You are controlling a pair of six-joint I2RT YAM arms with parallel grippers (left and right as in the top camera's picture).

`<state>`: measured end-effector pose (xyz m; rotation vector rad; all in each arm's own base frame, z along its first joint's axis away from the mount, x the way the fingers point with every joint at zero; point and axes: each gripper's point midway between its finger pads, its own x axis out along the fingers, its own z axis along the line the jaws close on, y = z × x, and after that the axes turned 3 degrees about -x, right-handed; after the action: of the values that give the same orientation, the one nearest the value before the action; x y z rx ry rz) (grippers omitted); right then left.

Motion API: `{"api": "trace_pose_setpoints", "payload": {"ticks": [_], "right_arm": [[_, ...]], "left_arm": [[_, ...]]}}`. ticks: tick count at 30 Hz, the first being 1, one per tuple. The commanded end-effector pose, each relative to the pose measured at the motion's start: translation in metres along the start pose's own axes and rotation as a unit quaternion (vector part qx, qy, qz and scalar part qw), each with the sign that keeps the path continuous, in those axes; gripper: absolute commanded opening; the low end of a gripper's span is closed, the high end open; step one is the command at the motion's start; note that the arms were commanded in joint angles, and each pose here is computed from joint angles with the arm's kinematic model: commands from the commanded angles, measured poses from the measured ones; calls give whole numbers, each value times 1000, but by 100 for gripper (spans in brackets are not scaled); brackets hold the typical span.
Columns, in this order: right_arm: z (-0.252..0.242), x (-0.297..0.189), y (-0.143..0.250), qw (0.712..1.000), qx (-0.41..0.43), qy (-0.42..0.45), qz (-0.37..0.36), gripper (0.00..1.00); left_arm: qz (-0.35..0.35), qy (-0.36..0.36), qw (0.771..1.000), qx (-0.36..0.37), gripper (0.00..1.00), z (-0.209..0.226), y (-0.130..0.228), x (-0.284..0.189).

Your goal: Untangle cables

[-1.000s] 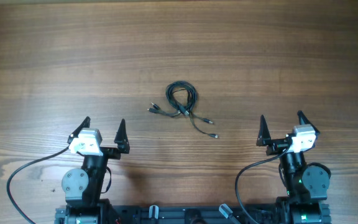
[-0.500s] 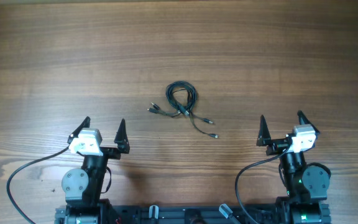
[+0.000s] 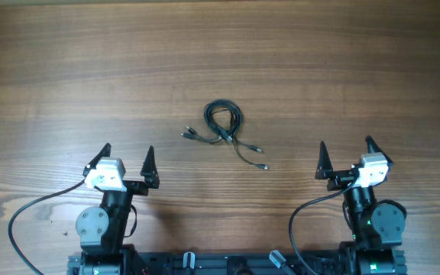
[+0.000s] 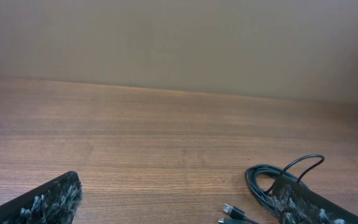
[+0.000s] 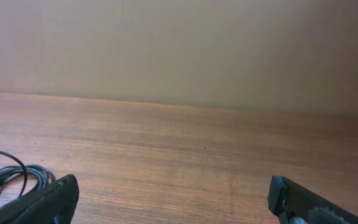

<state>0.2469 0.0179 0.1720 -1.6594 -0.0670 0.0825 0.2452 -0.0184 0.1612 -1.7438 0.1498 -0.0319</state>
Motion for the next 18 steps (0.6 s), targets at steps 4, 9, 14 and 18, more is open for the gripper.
{"api": "trace_pose_setpoints", "payload": {"ticks": [4,9,14,18], "right_arm": [[-4,-1,-3,1000,7,11,-7,100],[-4,-1,-3,1000,7,11,-7,100],[-4,-1,-3,1000,7,11,-7,100],[-3,-1,-3,1000,18,7,-7,100]], "left_arm": [[1,9,1000,-5,100,-3,2,0],[0,9,1000,-5,100,-3,2,0],[-1,9,1000,-5,100,-3,1,0],[2,14,1000,-8,100,-5,2,0]]}}
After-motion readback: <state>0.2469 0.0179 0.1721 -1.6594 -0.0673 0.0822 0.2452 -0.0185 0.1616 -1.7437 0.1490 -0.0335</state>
